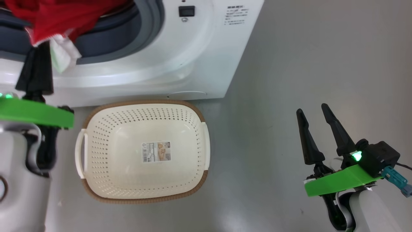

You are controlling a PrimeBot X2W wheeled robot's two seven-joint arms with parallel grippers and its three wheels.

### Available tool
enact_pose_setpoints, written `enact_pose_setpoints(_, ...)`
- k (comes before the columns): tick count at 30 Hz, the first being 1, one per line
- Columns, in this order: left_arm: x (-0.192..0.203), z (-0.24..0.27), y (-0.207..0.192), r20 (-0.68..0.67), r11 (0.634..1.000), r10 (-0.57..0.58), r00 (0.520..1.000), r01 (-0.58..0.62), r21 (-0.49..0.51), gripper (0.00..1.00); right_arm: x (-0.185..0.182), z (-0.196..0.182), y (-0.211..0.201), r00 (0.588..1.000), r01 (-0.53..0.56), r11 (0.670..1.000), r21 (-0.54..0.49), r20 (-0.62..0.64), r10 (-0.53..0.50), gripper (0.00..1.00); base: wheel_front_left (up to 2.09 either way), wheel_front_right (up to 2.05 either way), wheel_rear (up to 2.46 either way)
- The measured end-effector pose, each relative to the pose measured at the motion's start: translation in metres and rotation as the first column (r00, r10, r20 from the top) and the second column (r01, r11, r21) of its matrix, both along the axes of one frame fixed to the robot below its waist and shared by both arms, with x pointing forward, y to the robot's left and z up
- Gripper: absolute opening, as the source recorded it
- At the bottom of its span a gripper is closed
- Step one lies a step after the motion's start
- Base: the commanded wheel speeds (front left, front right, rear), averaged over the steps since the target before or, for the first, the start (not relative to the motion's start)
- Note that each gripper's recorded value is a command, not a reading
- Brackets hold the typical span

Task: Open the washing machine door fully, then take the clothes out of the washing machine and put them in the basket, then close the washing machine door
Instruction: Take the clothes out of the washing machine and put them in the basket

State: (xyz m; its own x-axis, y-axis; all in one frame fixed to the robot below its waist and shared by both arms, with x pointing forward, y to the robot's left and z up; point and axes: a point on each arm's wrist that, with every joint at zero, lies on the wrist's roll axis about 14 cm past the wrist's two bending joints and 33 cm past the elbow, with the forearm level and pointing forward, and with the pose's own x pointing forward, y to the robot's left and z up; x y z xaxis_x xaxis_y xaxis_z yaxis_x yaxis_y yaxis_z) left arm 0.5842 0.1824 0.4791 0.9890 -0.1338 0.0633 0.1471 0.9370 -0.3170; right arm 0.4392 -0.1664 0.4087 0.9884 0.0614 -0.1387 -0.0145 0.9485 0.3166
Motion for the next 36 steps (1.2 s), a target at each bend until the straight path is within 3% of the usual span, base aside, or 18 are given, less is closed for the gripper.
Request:
enact_pose_setpoints(14,-0.048,0.056,0.009,0.188,0.998,0.055,0.981,-0.053,-0.017,0.00,0.002,0.011,0.004,1.000,-0.008,1.000,0.007,0.030,0.008,1.00,0.00,0.00,0.00)
enact_pose_setpoints(26,-0.071,0.126,0.020,0.413,0.994,0.111,0.904,-0.095,-0.061,0.00,0.002,0.005,0.003,1.000,-0.005,1.000,0.006,0.016,0.005,1.00,0.00,0.00,0.00)
enact_pose_setpoints(33,-0.068,0.080,0.005,0.291,0.998,0.067,0.954,-0.059,-0.035,0.00,0.003,-0.003,0.006,1.000,-0.012,1.000,0.009,-0.004,0.012,1.00,0.00,0.00,0.00)
enact_pose_setpoints(36,-0.067,0.028,-0.008,0.142,0.999,0.031,0.989,-0.028,-0.026,0.00,0.003,-0.009,0.007,1.000,-0.015,1.000,0.010,-0.018,0.015,1.00,0.00,0.00,0.00)
